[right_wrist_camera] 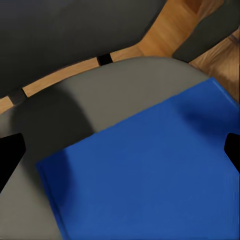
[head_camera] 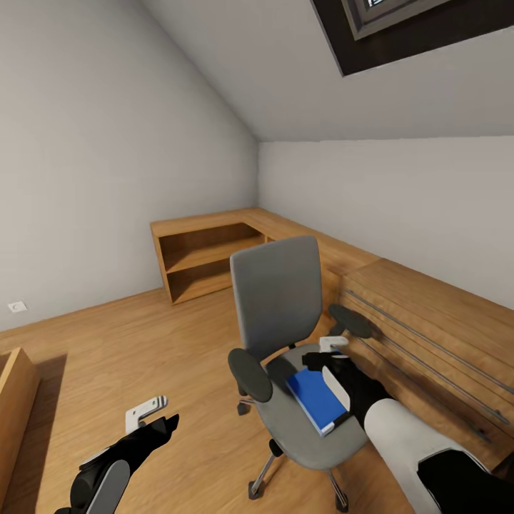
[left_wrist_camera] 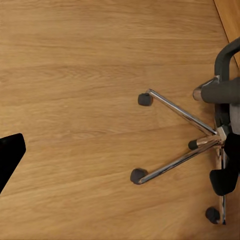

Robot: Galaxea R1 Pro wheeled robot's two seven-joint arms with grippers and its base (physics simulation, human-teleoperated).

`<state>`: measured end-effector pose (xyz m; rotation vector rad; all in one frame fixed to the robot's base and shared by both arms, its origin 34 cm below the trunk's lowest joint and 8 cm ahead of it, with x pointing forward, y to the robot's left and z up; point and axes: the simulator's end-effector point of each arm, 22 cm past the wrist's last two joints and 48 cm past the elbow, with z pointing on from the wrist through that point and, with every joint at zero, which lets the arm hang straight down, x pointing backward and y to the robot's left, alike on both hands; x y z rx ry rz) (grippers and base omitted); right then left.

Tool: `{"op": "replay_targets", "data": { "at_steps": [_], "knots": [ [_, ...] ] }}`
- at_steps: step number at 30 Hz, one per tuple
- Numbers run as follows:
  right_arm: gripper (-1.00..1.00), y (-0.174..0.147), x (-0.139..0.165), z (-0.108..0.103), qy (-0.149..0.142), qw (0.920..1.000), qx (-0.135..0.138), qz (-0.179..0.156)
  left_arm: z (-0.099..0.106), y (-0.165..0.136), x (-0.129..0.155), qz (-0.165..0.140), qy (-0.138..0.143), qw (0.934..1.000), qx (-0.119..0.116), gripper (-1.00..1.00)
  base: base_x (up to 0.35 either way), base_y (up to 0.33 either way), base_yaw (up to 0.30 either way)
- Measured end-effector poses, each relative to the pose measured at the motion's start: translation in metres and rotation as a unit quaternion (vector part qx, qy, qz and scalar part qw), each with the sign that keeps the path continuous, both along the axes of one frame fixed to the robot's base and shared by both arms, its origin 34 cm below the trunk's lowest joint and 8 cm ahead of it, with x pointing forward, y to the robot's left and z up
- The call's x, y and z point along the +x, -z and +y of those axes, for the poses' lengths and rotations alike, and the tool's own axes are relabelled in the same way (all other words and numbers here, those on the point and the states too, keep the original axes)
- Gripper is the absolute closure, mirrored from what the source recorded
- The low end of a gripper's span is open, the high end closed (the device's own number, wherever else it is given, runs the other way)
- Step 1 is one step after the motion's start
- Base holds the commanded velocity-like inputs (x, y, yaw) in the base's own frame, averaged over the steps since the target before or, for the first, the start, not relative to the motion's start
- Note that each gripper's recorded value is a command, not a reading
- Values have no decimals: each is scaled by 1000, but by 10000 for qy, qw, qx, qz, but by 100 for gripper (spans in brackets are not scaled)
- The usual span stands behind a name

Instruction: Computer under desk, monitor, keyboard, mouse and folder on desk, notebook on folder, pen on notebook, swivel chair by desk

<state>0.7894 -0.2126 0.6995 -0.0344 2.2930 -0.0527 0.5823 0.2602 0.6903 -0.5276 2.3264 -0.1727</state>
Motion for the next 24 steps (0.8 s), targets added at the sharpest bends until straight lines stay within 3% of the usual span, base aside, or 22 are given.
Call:
{"op": "replay_targets", "data": {
  "at_steps": [5,24],
  "knots": [
    [-100,0,0,2,-133,9998,-174,-21,0,0,0,-5,-2,10000,-1,-100,84,0,0],
    [-100,-1,0,2,-143,9997,-187,-26,0,-1,0,-14,-10,10000,6,-100,105,0,0]
  ]
}}
